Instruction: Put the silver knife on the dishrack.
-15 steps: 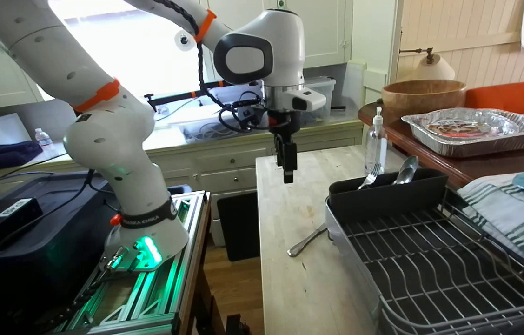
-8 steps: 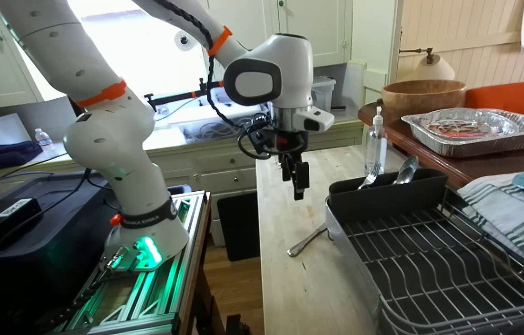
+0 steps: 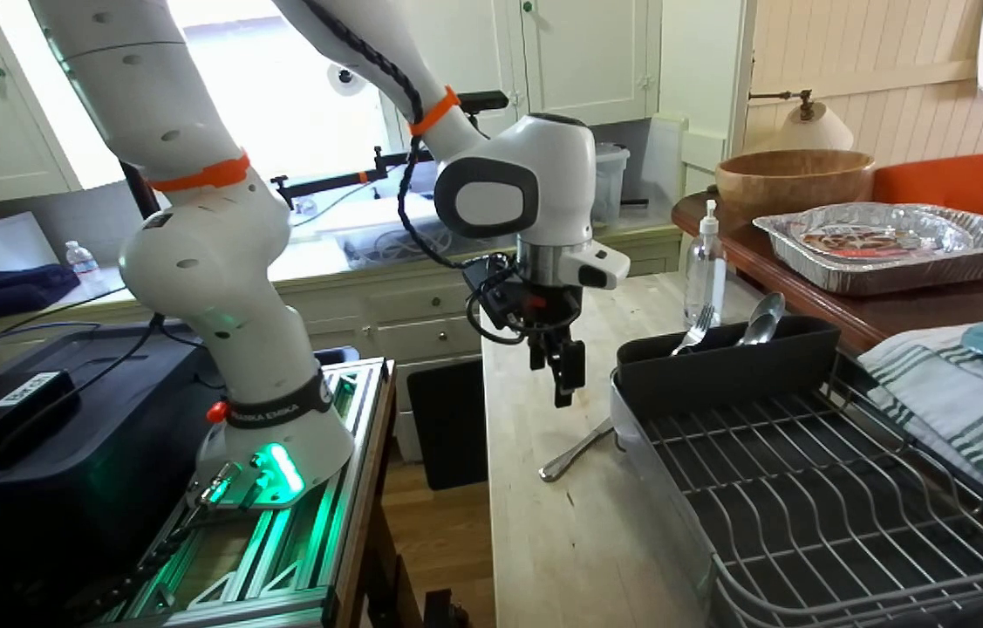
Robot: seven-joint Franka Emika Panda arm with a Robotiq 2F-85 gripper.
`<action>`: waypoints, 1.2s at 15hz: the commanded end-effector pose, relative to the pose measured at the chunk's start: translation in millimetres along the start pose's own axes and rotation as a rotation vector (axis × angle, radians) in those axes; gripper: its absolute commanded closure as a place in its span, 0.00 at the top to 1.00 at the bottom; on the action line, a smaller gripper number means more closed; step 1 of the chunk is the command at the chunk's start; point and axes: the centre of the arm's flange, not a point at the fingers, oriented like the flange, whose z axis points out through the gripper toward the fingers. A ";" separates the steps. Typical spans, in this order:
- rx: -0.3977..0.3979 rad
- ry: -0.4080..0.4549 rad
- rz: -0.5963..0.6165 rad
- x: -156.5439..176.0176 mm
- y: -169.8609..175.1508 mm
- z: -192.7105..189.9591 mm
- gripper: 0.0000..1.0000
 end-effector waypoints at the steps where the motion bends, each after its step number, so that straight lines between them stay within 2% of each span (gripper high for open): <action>1: -0.001 -0.002 -0.002 0.5 0.3 4.9 1.00; 5: -0.003 -0.009 -0.002 1.1 1.7 14.8 1.00; 6: -0.033 0.007 -0.003 -2.0 1.1 12.3 1.00; 11: -0.079 0.061 -0.032 7.6 5.1 22.4 1.00; 18: -0.062 0.114 -0.081 20.0 1.2 43.3 1.00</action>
